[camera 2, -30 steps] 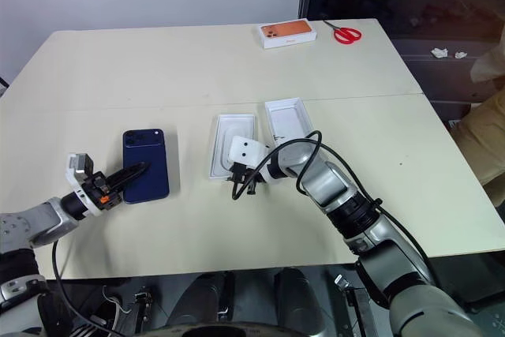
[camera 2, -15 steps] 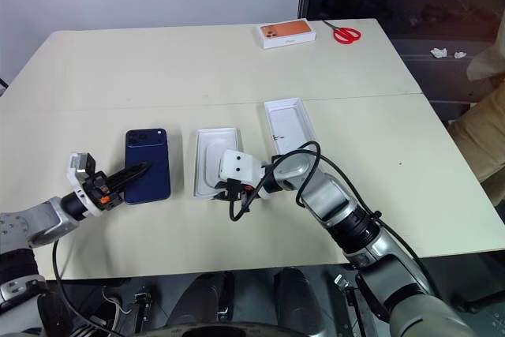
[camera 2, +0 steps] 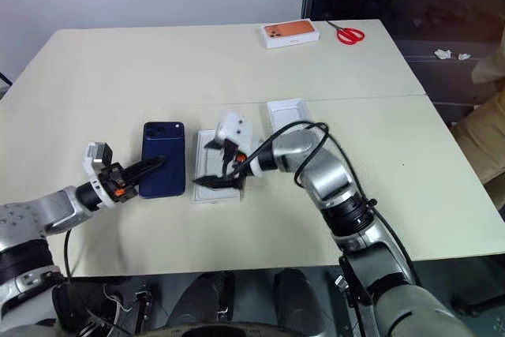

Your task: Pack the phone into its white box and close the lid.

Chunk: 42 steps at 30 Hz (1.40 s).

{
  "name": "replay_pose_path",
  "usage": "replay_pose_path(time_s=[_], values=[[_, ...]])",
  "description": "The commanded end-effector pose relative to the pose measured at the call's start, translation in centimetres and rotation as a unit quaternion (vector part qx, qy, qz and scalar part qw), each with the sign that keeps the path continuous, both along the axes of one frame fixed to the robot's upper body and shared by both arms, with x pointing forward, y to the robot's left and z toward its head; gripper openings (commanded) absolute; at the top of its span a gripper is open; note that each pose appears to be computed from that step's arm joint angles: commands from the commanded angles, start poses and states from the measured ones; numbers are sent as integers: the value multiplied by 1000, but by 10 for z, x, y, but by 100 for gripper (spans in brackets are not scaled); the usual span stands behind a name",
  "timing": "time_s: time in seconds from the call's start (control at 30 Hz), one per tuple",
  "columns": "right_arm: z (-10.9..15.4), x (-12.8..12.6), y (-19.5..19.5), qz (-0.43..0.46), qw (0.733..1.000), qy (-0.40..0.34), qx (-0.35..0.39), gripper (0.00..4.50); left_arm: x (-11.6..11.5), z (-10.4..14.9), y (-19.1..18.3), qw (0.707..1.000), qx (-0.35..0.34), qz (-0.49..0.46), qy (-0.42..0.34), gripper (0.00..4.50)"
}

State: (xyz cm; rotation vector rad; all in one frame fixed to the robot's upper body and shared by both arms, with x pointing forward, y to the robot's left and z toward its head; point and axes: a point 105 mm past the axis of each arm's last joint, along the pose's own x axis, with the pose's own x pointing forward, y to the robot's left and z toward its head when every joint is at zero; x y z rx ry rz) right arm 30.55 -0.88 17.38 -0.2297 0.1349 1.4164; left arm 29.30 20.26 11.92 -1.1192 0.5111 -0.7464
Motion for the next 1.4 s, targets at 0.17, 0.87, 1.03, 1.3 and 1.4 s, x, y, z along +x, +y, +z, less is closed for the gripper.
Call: replay_pose_path(time_s=[0.17,0.87,1.03,1.3,1.4], values=[[-3,-5,-60,30,999,-19,-11,442,0,2,-44,999,18,-34,-6,1],[-13,0,-68,-11,998,-50,-31,442,26,-19,-91,999,21,-20,38,1],[-13,1,-66,-14,998,-52,-32,442,15,-19,-102,998,25,-55,28,1],[-13,5,-65,-17,997,-59,-35,442,9,-20,-103,997,33,-64,23,1],[-14,5,-65,-18,997,-61,-37,442,10,-22,-103,997,43,-58,19,1]])
